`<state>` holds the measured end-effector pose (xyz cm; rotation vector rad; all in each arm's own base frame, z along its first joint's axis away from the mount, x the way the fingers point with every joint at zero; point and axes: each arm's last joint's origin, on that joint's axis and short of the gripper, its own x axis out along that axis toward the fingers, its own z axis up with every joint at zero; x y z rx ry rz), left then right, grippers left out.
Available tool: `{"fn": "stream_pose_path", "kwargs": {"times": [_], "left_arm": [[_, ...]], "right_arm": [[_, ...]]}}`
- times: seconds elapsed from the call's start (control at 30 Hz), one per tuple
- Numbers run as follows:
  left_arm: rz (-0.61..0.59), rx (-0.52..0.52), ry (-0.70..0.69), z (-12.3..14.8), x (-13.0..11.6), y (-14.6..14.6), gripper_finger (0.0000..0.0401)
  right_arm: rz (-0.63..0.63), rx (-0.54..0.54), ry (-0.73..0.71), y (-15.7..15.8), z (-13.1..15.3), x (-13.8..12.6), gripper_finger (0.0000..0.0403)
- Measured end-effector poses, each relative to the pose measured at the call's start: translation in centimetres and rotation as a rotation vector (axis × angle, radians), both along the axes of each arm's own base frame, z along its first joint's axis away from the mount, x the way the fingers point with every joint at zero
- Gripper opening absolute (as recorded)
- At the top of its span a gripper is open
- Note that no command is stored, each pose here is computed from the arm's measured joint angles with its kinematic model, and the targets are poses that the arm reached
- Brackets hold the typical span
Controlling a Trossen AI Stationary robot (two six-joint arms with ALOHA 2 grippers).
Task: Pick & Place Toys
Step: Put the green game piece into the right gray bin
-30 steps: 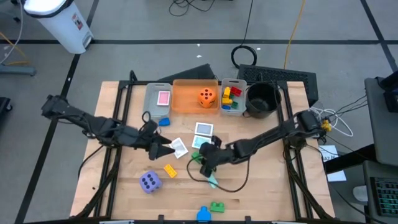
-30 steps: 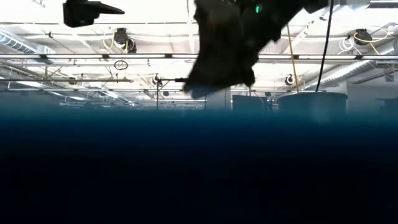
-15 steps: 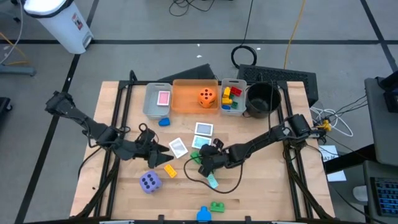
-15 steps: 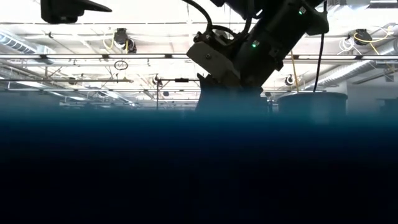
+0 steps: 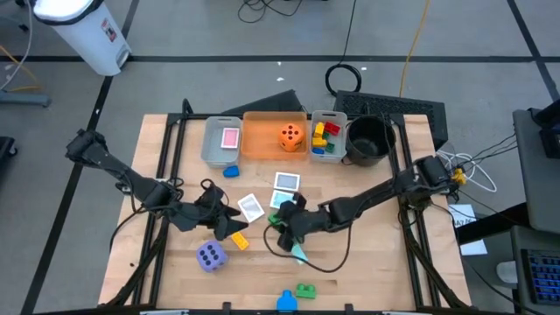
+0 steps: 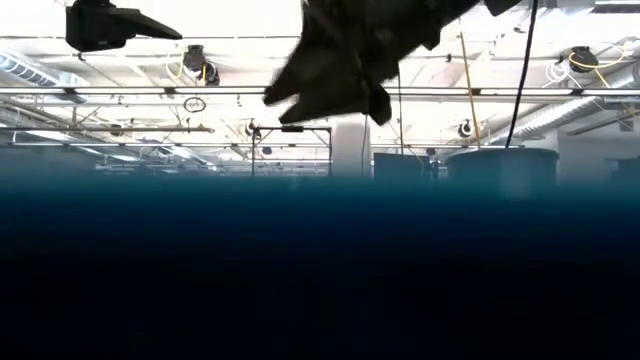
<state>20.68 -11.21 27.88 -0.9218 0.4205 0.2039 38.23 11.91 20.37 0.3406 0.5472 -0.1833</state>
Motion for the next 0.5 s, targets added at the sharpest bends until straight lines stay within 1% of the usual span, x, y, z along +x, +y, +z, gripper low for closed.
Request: {"fn": "stream_pose_path", "kwargs": {"times": [0.07,0.13,0.3,0.4,0.5], "left_arm": [[0.004,0.001,-0.002,0.0,0.0,0.0,0.0395],[0.01,0.004,-0.003,0.0,0.0,0.0,0.0395],[0.014,-0.003,-0.006,0.0,0.0,0.0,0.0395],[0.017,-0.01,-0.007,0.0,0.0,0.0,0.0395],[0.02,-0.015,-0.007,0.1,0.0,0.0,0.0395]], "right_arm": [[0.023,0.012,-0.018,0.4,0.2,0.0,0.0141],[0.023,0.001,0.002,0.7,-0.3,-0.1,0.0141],[-0.038,-0.036,0.097,0.4,-2.5,-0.1,0.0141],[-0.068,-0.025,0.099,0.0,-3.1,0.3,0.0141],[-0.087,-0.051,0.13,-0.3,-4.0,0.2,0.0141]]}}
